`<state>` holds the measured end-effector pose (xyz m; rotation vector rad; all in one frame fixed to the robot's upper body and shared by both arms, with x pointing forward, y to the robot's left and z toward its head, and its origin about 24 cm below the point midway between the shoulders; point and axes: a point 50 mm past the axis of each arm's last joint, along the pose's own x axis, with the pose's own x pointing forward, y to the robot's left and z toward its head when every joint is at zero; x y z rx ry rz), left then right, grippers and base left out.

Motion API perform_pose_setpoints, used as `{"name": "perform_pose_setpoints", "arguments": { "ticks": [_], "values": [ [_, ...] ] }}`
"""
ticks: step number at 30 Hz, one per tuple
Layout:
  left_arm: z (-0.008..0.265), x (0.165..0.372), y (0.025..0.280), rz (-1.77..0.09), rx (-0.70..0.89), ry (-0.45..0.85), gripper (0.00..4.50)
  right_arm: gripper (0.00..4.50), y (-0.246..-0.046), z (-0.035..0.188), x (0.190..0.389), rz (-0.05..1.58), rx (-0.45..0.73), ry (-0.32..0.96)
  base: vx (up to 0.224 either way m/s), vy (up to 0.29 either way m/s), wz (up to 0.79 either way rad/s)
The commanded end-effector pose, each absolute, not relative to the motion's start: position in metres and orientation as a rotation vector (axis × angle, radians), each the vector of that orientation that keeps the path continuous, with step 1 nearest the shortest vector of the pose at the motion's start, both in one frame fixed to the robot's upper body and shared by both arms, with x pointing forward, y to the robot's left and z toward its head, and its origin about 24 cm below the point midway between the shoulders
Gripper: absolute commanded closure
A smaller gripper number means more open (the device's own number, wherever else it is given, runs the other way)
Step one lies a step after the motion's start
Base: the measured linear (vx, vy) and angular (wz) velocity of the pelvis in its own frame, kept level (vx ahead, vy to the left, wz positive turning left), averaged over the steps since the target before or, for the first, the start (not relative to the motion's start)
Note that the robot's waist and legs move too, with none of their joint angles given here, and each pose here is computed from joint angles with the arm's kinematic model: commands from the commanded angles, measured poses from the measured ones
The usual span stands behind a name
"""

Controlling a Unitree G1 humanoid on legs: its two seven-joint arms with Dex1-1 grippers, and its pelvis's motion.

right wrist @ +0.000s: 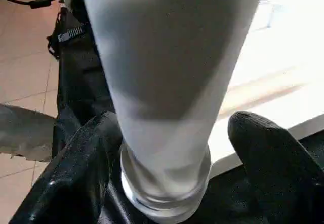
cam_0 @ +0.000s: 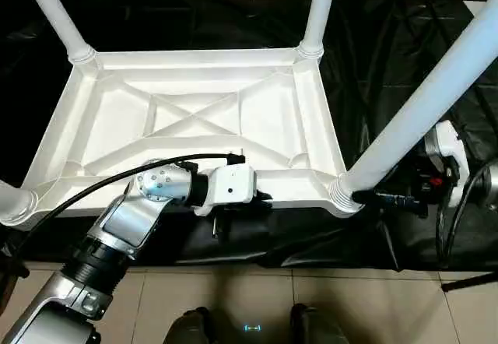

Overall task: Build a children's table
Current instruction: Insert table leg to table base

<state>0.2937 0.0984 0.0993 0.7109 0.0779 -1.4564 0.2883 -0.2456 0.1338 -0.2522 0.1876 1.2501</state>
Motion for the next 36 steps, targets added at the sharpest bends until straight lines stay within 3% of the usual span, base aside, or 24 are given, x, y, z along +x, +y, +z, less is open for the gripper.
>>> {"name": "perform_pose_setpoints", "arguments": {
  "ticks": [1,4,19,28,32,36],
  "values": [
    [0.083,0.282,0.09,-1.553,0.685,0.103,4.5,0.74,-0.243,0.132,0.289,1.28,-0.267,0.192,0.0,0.0,0.0],
    [0.083,0.282,0.09,-1.554,0.685,0.104,4.5,0.74,-0.242,0.132,0.29,1.29,-0.269,0.188,0.0,0.0,0.0],
    [0.081,0.281,0.09,-1.558,0.69,0.113,4.5,2.11,-0.234,0.13,0.293,1.334,-0.231,0.165,0.0,0.0,0.0],
    [0.081,0.28,0.09,-1.557,0.692,0.117,4.5,2.53,-0.233,0.129,0.292,1.343,-0.192,0.174,0.0,0.0,0.0],
    [0.081,0.28,0.091,-1.556,0.691,0.116,4.5,2.54,-0.234,0.132,0.294,1.304,-0.118,0.138,0.0,0.0,0.0],
    [0.079,0.278,0.09,-1.549,0.68,0.111,4.5,2.54,-0.24,0.136,0.302,1.14,0.095,0.049,0.0,0.0,0.0]
  ]
}}
